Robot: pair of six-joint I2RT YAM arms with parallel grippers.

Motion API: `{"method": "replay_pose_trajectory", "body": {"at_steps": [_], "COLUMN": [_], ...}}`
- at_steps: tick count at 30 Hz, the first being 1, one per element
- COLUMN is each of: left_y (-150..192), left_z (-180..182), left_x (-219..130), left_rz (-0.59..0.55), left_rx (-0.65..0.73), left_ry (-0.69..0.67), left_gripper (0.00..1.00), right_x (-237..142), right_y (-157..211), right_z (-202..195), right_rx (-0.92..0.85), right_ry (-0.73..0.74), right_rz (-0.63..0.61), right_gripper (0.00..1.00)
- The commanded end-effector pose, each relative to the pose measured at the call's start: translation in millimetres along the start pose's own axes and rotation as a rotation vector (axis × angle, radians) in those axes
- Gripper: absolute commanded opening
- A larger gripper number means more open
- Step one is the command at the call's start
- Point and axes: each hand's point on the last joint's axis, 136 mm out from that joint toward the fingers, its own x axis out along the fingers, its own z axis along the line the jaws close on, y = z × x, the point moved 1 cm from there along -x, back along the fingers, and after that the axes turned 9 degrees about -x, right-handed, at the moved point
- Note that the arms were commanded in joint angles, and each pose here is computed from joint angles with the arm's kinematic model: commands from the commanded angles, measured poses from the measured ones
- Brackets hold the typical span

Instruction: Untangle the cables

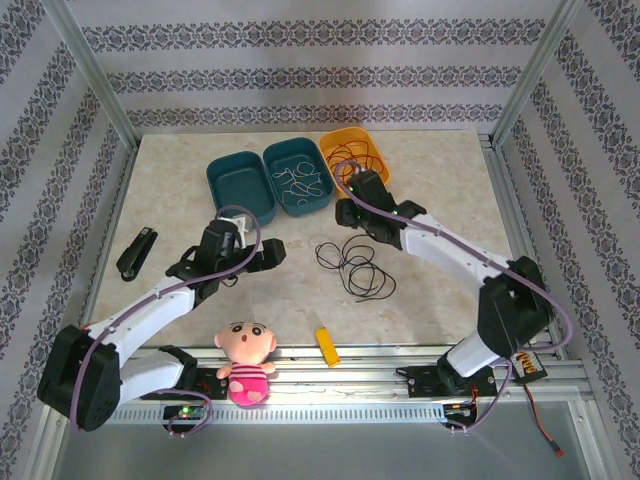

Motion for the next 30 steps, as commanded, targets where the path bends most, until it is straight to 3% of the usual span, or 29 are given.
{"method": "replay_pose_trajectory", "body": {"at_steps": [1, 12, 20, 30], "left_y": [-7, -5, 0, -2], "left_z": [-19, -5, 6, 22], "left_x": [8, 25, 28, 19], "left_rz": [-0.021, -0.047, -0.056, -0.095], "left_rx": [0.027, -0.043, -0.075, -0.08], "left_ry": [0.035, -0.07, -0.101, -0.176], "left_gripper": [1.0, 0.99, 0.99, 0.99], "right_x": [-20, -36, -10, 30], "right_y": [23, 90, 108, 114], "right_z": [-8, 13, 47, 69], "right_rx": [0.011, -0.11, -0.364, -0.495], "right_ry": [0.039, 0.009, 0.07, 0.09], "right_rz": [0.001, 0.082, 0.171, 0.248], "right_gripper": [0.62, 0.59, 0.63, 0.71]}}
